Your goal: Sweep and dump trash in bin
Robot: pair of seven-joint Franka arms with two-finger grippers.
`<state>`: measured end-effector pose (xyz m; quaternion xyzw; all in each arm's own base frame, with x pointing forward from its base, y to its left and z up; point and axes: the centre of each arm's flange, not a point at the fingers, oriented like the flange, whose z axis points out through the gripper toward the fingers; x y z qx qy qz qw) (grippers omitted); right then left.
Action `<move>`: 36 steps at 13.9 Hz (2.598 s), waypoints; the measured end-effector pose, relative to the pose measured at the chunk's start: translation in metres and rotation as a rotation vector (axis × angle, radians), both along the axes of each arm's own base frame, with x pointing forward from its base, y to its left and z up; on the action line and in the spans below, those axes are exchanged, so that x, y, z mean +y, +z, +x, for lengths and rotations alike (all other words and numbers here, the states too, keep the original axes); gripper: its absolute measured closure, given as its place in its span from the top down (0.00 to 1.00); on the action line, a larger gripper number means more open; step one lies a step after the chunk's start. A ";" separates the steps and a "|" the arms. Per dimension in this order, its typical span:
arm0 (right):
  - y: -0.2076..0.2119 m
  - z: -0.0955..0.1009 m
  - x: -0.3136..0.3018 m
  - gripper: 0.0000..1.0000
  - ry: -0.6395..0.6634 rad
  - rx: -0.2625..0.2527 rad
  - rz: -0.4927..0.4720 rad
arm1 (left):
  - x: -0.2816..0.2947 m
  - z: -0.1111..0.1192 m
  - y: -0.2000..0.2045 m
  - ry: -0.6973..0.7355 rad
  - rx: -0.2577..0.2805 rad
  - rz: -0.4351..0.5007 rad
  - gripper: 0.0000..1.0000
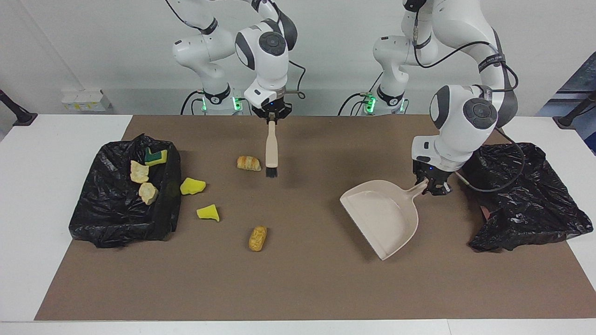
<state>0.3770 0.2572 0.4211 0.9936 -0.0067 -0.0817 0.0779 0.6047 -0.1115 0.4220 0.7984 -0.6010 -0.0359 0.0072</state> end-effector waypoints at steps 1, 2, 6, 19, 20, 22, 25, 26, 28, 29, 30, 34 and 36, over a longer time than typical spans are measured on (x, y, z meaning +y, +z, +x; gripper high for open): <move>-0.003 0.006 -0.015 0.26 -0.015 0.011 -0.040 | -0.004 -0.003 -0.001 -0.069 0.002 0.014 0.31; -0.007 0.010 -0.030 0.26 -0.034 0.032 -0.064 | -0.012 -0.008 -0.002 -0.128 0.003 0.038 0.31; -0.023 0.015 -0.078 0.26 -0.127 0.125 -0.115 | -0.088 -0.061 -0.013 -0.316 0.005 0.079 0.31; -0.094 -0.019 0.023 0.26 -0.152 0.212 0.115 | -0.188 -0.154 -0.043 -0.229 0.005 0.119 0.31; -0.096 -0.021 0.036 0.26 -0.149 0.212 0.140 | -0.192 -0.159 -0.048 -0.218 -0.008 0.119 0.31; -0.094 -0.024 0.053 0.26 -0.139 0.212 0.171 | -0.189 -0.160 -0.054 -0.209 -0.023 0.118 0.31; -0.071 -0.018 0.085 0.26 -0.100 0.197 0.216 | -0.188 -0.159 -0.056 -0.207 -0.032 0.111 0.31; -0.062 -0.013 0.096 0.26 -0.087 0.197 0.228 | -0.188 -0.159 -0.056 -0.207 -0.039 0.106 0.31; -0.044 0.000 0.109 0.26 -0.070 0.200 0.244 | -0.188 -0.159 -0.057 -0.205 -0.046 0.101 0.31; -0.037 0.007 0.112 0.26 -0.065 0.190 0.250 | -0.188 -0.159 -0.057 -0.205 -0.046 0.101 0.31; -0.032 0.015 0.112 0.26 -0.058 0.169 0.247 | -0.188 -0.159 -0.057 -0.204 -0.046 0.100 0.31; -0.030 0.073 0.064 0.26 -0.014 0.053 0.129 | -0.187 -0.158 -0.057 -0.191 -0.049 0.099 0.31; -0.027 0.112 0.032 0.26 0.012 0.040 0.096 | -0.180 -0.152 -0.057 -0.157 -0.052 0.097 0.31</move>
